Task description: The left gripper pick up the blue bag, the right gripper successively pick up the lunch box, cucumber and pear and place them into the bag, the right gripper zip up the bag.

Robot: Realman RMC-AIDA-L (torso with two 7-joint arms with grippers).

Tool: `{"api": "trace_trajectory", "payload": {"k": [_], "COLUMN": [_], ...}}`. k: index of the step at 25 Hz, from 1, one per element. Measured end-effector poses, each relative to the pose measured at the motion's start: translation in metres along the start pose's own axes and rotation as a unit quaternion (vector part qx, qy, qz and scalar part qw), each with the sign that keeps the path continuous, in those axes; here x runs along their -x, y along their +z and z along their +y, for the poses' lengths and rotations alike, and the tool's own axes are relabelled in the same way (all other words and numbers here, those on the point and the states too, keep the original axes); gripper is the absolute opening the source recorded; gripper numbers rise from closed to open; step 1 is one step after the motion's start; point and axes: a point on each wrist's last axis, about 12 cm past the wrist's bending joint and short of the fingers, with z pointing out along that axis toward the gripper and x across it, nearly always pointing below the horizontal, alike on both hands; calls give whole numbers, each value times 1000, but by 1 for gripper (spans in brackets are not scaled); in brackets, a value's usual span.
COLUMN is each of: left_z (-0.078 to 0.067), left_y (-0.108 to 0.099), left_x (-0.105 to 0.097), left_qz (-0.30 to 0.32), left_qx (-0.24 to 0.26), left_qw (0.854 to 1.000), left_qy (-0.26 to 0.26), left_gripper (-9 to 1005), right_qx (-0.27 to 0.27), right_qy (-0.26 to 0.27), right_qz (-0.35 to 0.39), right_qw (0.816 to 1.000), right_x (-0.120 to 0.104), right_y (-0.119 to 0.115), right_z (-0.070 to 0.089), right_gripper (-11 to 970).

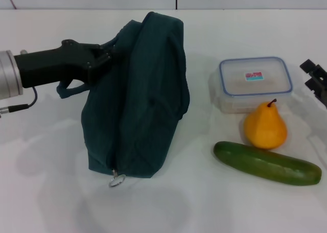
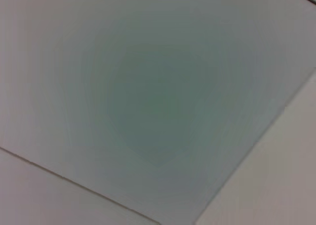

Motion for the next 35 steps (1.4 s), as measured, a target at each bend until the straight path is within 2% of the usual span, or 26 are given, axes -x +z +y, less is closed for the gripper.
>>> {"api": "trace_trajectory", "payload": {"k": [18,26,35], "left_z": [-6,-6,-6], "left_y": [-2,-2,-1], "left_x": [-5,-4,-3], "left_qz": [1,0,1], "left_qx": [-17,-19,-21], "left_qw": [1000,1000,1000], "left_qy": [-6,-2,14], "left_gripper": [45,45,45], "right_qx": [-1,3,-11], "right_qy": [76,76,77], "right_qz": [49,55,47], "right_qw": [996,996,996], "right_x": [-4,-1,1], "right_y": [24,37,43], "right_z": [8,13,12], "right_gripper": [851,850,850]}}
